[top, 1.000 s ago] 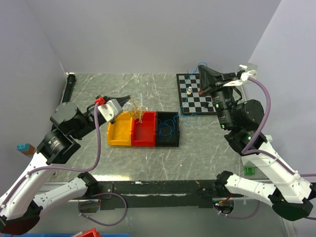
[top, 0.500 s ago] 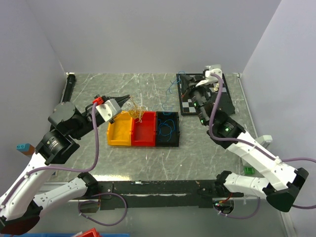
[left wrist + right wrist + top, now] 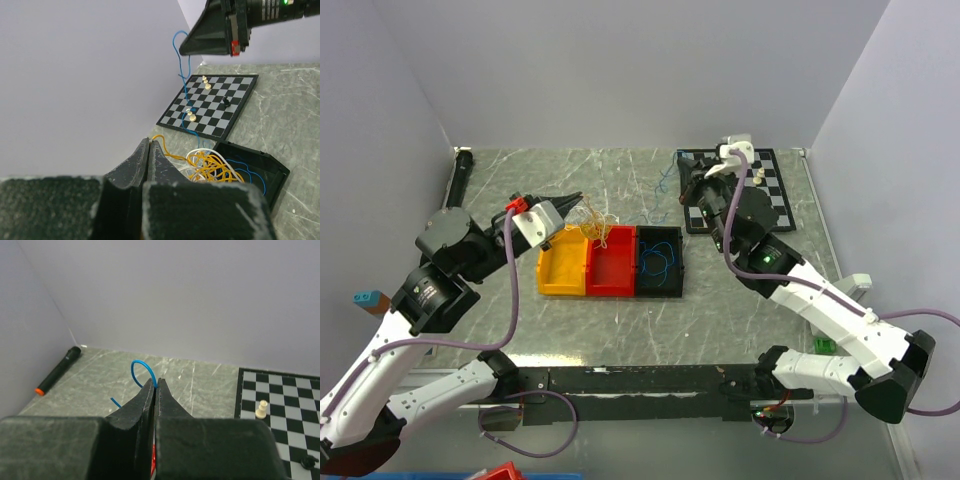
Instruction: Untangle the cables
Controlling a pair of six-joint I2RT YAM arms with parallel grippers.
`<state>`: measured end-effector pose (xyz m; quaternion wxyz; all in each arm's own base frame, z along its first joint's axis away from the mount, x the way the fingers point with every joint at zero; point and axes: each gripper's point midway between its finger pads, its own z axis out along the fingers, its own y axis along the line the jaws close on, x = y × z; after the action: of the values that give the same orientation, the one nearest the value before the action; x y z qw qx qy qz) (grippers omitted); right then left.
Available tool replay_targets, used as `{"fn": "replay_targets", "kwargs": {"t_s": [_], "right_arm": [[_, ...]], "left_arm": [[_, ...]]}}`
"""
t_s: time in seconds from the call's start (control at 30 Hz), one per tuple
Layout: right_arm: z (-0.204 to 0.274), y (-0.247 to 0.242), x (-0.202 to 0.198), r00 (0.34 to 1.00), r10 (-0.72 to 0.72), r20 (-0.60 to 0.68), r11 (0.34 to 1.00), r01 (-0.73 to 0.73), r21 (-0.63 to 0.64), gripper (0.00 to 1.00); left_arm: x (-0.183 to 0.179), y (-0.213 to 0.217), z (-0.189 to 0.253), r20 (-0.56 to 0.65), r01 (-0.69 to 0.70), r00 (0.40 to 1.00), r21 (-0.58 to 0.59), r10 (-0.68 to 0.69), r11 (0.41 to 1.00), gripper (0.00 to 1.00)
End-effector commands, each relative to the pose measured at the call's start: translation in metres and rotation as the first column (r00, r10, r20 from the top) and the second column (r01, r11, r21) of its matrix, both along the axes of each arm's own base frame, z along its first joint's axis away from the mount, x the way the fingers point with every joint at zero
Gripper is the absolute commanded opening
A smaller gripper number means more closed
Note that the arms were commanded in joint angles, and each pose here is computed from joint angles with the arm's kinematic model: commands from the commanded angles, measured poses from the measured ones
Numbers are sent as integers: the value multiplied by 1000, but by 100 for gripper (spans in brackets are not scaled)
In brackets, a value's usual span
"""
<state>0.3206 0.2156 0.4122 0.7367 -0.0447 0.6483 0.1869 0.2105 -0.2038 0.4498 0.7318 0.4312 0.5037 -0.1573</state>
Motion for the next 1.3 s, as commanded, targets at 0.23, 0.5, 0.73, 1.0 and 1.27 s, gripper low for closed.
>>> {"fn": "replay_targets", "kwargs": {"t_s": [0.23, 0.5, 0.73, 1.0, 1.27], "right_arm": [[106, -33, -29, 976, -30, 215, 989, -2, 146, 0], [103, -33, -31, 979, -20, 204, 990, -9, 142, 0], [67, -30, -23, 991, -30, 133, 993, 14, 116, 0], [9, -15, -8, 1000, -26, 16, 997, 24, 80, 0], [-36, 5, 8, 997, -9, -79, 998, 14, 65, 0]], "left_arm": [[-8, 6, 23, 43, 7, 999, -56, -5, 998, 1], [-7, 5, 25, 46, 6, 999, -59, -3, 998, 1], [-8, 7, 24, 48, 2, 999, -56, 0, 998, 1], [-9, 7, 28, 53, 5, 999, -63, -1, 998, 1], [-11, 8, 28, 55, 5, 998, -64, -1, 998, 1]]}}
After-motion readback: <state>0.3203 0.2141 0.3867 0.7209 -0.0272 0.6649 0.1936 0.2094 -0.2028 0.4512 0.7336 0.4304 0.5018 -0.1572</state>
